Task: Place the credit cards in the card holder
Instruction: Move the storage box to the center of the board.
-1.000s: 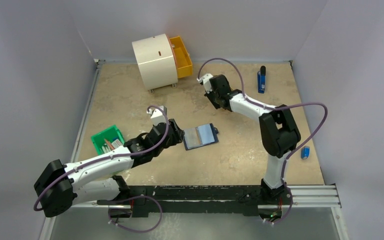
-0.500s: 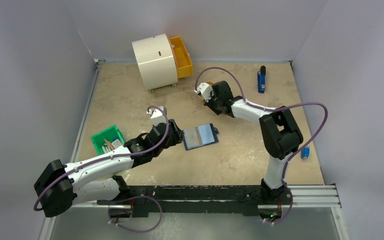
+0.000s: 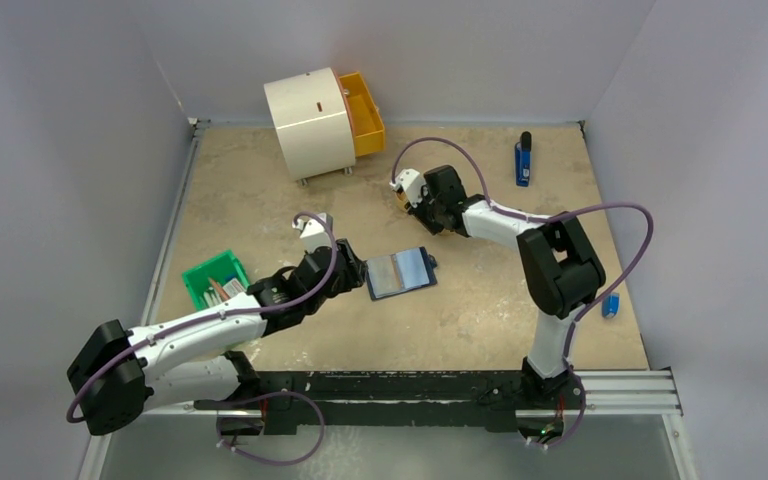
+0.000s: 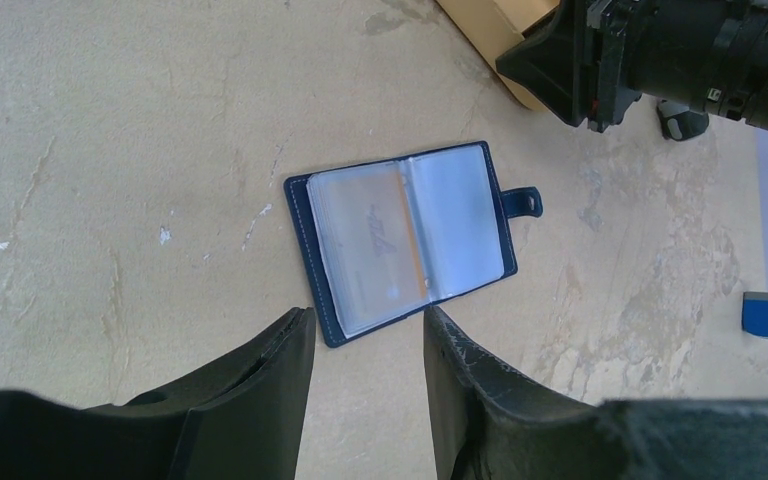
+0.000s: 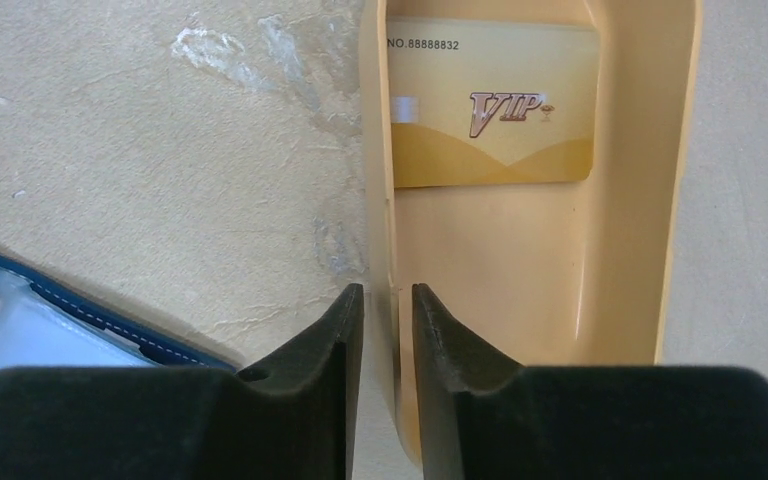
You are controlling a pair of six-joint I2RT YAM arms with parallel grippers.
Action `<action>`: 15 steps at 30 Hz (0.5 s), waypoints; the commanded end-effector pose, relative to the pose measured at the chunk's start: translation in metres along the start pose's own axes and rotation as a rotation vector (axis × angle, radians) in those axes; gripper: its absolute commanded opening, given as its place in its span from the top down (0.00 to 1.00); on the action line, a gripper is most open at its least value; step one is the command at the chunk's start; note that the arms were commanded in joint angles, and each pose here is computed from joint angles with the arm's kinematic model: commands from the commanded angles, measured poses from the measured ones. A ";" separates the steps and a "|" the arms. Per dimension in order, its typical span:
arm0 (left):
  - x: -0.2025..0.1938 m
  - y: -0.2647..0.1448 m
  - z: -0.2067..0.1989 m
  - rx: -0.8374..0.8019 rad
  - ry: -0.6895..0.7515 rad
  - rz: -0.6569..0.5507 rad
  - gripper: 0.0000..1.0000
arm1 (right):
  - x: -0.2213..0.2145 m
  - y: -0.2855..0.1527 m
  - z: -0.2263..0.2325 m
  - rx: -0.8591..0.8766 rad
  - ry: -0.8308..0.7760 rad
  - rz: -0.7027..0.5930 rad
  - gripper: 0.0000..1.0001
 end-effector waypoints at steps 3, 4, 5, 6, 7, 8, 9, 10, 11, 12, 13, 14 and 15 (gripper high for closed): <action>0.006 -0.002 0.000 -0.009 0.000 -0.037 0.57 | 0.017 -0.014 -0.009 -0.060 0.032 -0.073 0.61; 0.006 -0.003 0.001 -0.008 0.000 -0.037 0.57 | 0.020 -0.019 -0.010 -0.074 0.044 -0.085 0.58; 0.007 -0.004 0.001 -0.010 -0.002 -0.039 0.57 | 0.023 -0.025 -0.012 -0.094 0.062 -0.096 0.54; 0.007 -0.004 0.001 -0.010 -0.003 -0.042 0.57 | 0.027 -0.031 -0.014 -0.108 0.082 -0.115 0.52; 0.008 -0.005 0.001 -0.010 -0.003 -0.044 0.57 | 0.031 -0.039 -0.016 -0.119 0.108 -0.137 0.50; 0.008 -0.005 0.001 -0.010 -0.005 -0.045 0.57 | 0.036 -0.046 -0.017 -0.129 0.155 -0.165 0.47; 0.008 -0.005 0.001 -0.010 -0.007 -0.048 0.57 | 0.040 -0.053 -0.021 -0.142 0.201 -0.197 0.46; 0.008 -0.005 0.001 -0.006 -0.007 -0.049 0.57 | 0.044 -0.060 -0.024 -0.151 0.261 -0.227 0.46; 0.009 -0.006 0.001 -0.003 -0.011 -0.052 0.57 | 0.047 -0.066 -0.030 -0.165 0.327 -0.260 0.46; 0.009 -0.006 0.001 -0.001 -0.014 -0.055 0.57 | 0.050 -0.072 -0.034 -0.178 0.413 -0.288 0.46; 0.009 -0.006 0.002 0.000 -0.015 -0.057 0.57 | 0.052 -0.075 -0.039 -0.186 0.513 -0.306 0.46; 0.009 -0.007 0.002 0.001 -0.015 -0.057 0.57 | 0.053 -0.078 -0.045 -0.204 0.611 -0.306 0.47; 0.009 -0.007 0.002 0.004 -0.016 -0.058 0.57 | 0.055 -0.077 -0.045 -0.199 0.711 -0.303 0.48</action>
Point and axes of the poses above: each gripper's point midway between its finger pads, its own y axis out along the fingers, its own z axis along the line the jaws close on, x = y × z, the point moved 10 cm from there along -y, back along the fingers
